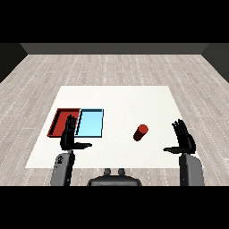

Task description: Pick the red can and put it in the red box

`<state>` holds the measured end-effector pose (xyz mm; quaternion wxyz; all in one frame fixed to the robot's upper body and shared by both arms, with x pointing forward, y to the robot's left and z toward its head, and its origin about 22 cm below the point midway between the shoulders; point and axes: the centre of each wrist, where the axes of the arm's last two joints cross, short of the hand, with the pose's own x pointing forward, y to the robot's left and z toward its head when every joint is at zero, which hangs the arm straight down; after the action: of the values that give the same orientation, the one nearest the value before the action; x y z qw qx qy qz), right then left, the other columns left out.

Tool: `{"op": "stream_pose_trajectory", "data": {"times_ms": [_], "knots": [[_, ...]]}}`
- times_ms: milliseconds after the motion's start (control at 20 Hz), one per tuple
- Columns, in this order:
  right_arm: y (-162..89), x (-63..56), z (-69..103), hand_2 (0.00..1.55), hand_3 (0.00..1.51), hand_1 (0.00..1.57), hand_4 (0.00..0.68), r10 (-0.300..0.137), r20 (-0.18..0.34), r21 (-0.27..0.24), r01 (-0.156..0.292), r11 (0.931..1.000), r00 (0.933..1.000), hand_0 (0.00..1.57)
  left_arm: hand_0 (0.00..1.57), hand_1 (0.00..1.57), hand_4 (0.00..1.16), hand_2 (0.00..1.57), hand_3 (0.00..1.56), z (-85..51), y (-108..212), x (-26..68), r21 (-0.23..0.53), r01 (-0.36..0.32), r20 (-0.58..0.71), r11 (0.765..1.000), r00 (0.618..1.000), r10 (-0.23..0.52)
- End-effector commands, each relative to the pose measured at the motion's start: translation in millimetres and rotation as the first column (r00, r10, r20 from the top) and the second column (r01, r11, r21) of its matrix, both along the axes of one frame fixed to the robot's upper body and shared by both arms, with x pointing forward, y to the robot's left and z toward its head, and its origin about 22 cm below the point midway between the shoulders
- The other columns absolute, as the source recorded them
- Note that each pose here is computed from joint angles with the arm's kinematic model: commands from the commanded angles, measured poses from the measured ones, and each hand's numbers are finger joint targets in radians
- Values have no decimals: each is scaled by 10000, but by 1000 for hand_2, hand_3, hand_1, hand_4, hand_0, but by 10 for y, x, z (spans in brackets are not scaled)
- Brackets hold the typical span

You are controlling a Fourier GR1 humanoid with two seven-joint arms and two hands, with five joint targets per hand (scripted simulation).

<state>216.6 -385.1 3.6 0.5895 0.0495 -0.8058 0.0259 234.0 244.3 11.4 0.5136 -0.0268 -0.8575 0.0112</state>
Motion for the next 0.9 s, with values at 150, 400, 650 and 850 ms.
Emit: {"op": "stream_pose_trajectory", "data": {"times_ms": [150, 400, 650, 850], "knots": [[115, 32, -90, 0, 0, 0, 0, 166, -468, -127, -172, 9998, 9988, 0, 0, 0, 0, 0, 0, 87, 134, -88, 68, -74, 252, 9999, 9997, 73], [222, 265, -90, 0, 0, 0, 0, 461, -996, 983, -363, 9945, 9940, 0, 0, 0, 0, 0, 0, -2, 209, 22, -102, -1, 7, 9999, 10000, 1], [440, 332, -322, 0, 0, 0, 0, 429, -1141, 1350, -273, 9905, 9925, 0, 0, 0, 0, 0, 0, -56, 175, 126, -8, 17, -7, 10000, 10000, -17], [558, 367, -466, 0, 0, 0, 0, 817, -1238, 1452, -633, 9874, 9889, 0, 0, 0, 0, 0, 0, 102, 91, 35, -103, -231, -101, 9997, 9997, 230]]}}
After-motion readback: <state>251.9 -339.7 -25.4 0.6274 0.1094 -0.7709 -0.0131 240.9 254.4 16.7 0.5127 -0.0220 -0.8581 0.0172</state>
